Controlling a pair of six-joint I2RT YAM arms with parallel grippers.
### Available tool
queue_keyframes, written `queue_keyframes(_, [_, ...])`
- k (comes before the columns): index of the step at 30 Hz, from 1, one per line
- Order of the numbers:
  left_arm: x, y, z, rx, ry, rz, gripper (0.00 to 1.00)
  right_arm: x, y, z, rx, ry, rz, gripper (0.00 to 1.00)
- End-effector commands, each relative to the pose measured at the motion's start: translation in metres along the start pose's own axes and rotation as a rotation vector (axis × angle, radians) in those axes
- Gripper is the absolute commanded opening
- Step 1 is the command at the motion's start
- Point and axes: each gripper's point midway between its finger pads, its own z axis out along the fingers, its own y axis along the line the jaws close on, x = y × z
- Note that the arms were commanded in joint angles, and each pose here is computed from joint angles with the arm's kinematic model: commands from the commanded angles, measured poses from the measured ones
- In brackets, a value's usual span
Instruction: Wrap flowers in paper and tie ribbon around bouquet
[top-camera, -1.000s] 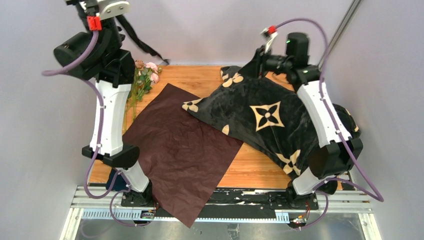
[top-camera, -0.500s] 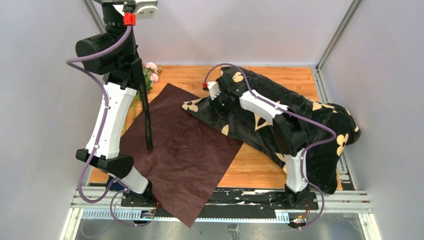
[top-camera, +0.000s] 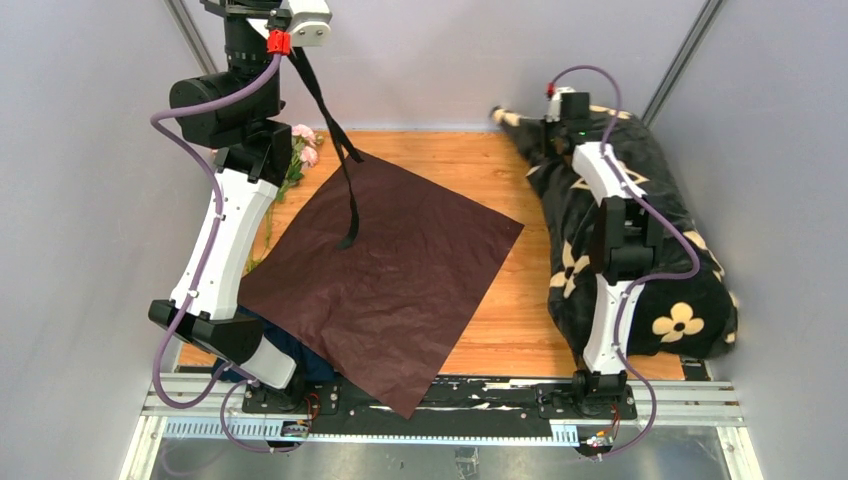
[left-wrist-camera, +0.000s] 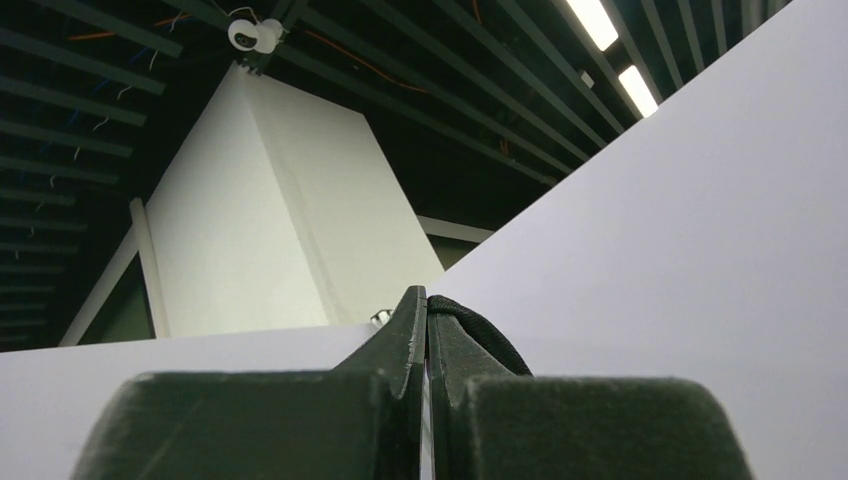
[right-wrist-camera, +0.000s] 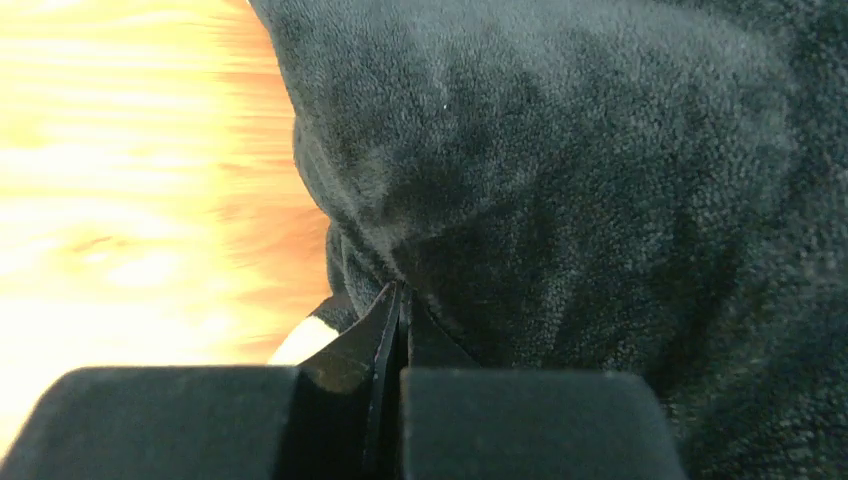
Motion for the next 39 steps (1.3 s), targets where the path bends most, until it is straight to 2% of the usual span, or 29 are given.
queue_keyframes(1, [0.001, 0.0, 0.001, -0.015, -0.004, 0.011, 0.0, 0.051, -0.09, 0.0, 0.299, 0.228, 0.018, 0.0])
queue_keyframes(3, [0.007, -0.011, 0.001, 0.002, 0.006, 0.026, 0.0, 0.038, -0.102, -0.004, 0.281, 0.234, 0.06, 0.0])
queue_keyframes(6, [0.02, -0.025, 0.0, 0.019, 0.044, 0.059, 0.0, -0.011, -0.059, -0.022, 0.161, 0.13, -0.031, 0.0])
queue_keyframes(8, [0.031, -0.031, -0.001, 0.015, 0.087, 0.091, 0.0, -0.039, 0.027, -0.04, -0.047, 0.035, -0.1, 0.0])
queue_keyframes(10, [0.039, -0.033, -0.001, 0.009, 0.119, 0.127, 0.0, -0.041, 0.118, -0.067, -0.358, -0.038, -0.133, 0.0])
queue_keyframes(12, [0.052, -0.03, -0.002, -0.015, 0.178, 0.199, 0.0, -0.021, 0.222, -0.103, -0.72, -0.088, -0.193, 0.0])
queue_keyframes(13, [0.06, -0.028, -0.002, -0.032, 0.211, 0.23, 0.0, -0.004, 0.26, -0.116, -0.826, -0.081, -0.205, 0.0])
queue_keyframes(15, [0.078, -0.02, -0.001, -0.062, 0.278, 0.28, 0.0, 0.024, 0.31, -0.121, -0.913, -0.024, -0.198, 0.0])
queue_keyframes(18, [0.104, -0.003, -0.006, -0.104, 0.368, 0.323, 0.0, 0.065, 0.345, -0.105, -0.914, 0.11, -0.166, 0.0])
queue_keyframes(22, [0.125, 0.011, -0.019, -0.107, 0.431, 0.345, 0.0, 0.105, 0.344, -0.079, -0.789, 0.191, -0.197, 0.0])
queue_keyframes(26, [0.14, 0.016, -0.033, -0.095, 0.465, 0.38, 0.0, 0.145, 0.302, -0.056, -0.579, 0.292, -0.241, 0.0])
queue_keyframes(28, [0.155, 0.022, -0.039, -0.105, 0.498, 0.402, 0.0, 0.165, 0.265, -0.05, -0.457, 0.368, -0.247, 0.0])
queue_keyframes(34, [0.179, 0.055, -0.026, -0.195, 0.549, 0.41, 0.0, 0.214, 0.153, -0.055, -0.228, 0.526, -0.101, 0.0])
queue_keyframes(35, [0.178, 0.056, -0.023, -0.197, 0.549, 0.387, 0.0, 0.217, 0.143, -0.059, -0.238, 0.549, -0.044, 0.0])
queue_keyframes(37, [0.181, 0.046, -0.024, -0.159, 0.547, 0.347, 0.0, 0.219, 0.126, -0.066, -0.231, 0.549, 0.02, 0.0])
queue_keyframes(39, [0.192, 0.025, -0.038, -0.082, 0.569, 0.319, 0.0, 0.209, 0.12, -0.069, -0.235, 0.518, 0.005, 0.0])
